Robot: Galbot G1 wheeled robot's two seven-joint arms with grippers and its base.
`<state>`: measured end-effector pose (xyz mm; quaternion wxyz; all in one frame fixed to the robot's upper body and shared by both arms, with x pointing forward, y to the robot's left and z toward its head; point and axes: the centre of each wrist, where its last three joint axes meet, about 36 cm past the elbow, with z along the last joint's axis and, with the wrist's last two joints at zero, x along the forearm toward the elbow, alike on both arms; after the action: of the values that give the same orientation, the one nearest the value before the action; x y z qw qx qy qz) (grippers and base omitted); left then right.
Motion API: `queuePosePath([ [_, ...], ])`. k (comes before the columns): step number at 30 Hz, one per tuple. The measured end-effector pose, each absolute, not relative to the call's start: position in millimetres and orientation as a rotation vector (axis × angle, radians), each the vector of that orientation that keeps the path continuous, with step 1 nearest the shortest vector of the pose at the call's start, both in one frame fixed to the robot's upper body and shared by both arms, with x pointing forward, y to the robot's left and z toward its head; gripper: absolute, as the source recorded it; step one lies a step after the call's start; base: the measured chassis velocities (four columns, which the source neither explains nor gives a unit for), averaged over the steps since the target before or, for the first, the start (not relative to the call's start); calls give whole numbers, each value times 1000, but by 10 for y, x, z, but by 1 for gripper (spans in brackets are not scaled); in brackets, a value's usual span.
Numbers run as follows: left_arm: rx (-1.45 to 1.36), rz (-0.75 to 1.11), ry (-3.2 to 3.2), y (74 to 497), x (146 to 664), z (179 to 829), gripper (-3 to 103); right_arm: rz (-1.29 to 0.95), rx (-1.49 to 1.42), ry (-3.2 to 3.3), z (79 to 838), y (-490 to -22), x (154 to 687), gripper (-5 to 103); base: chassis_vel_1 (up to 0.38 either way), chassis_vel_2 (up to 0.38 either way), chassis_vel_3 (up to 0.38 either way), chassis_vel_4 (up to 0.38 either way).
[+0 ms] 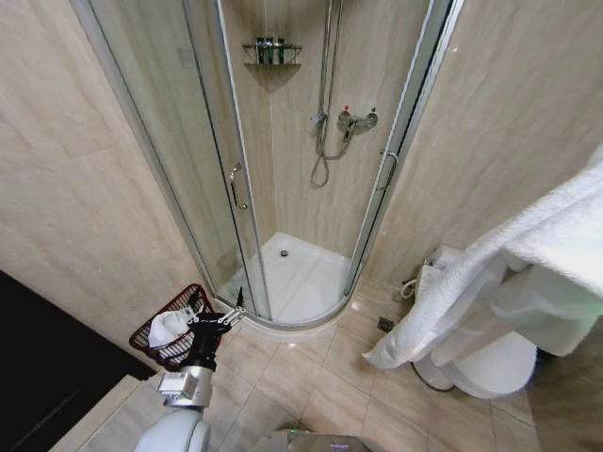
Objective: Discard the used towel into the hamper.
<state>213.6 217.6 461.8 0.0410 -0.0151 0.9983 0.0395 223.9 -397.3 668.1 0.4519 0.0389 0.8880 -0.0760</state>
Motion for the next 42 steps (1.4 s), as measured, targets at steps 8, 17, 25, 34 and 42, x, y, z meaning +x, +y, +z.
queuePosePath([
  [8,-46,121,3057,2176,2136,4618,100,-187,94,2194,6676,-3972,2239,14,0,0,0,0],
  [17,-46,121,3057,2176,2136,4618,100,-188,91,2192,6675,-3972,2238,14,0,0,0,0],
  [25,-46,121,3057,2176,2136,4618,100,-189,91,2191,6676,-3973,2237,14,64,69,71,62],
  [34,-46,121,3057,2176,2136,4618,100,-192,94,2189,6684,-3978,2231,14,93,83,93,87],
  [42,-46,121,3057,2176,2136,4618,100,-191,96,2190,6681,-3980,2227,14,15,12,11,10],
])
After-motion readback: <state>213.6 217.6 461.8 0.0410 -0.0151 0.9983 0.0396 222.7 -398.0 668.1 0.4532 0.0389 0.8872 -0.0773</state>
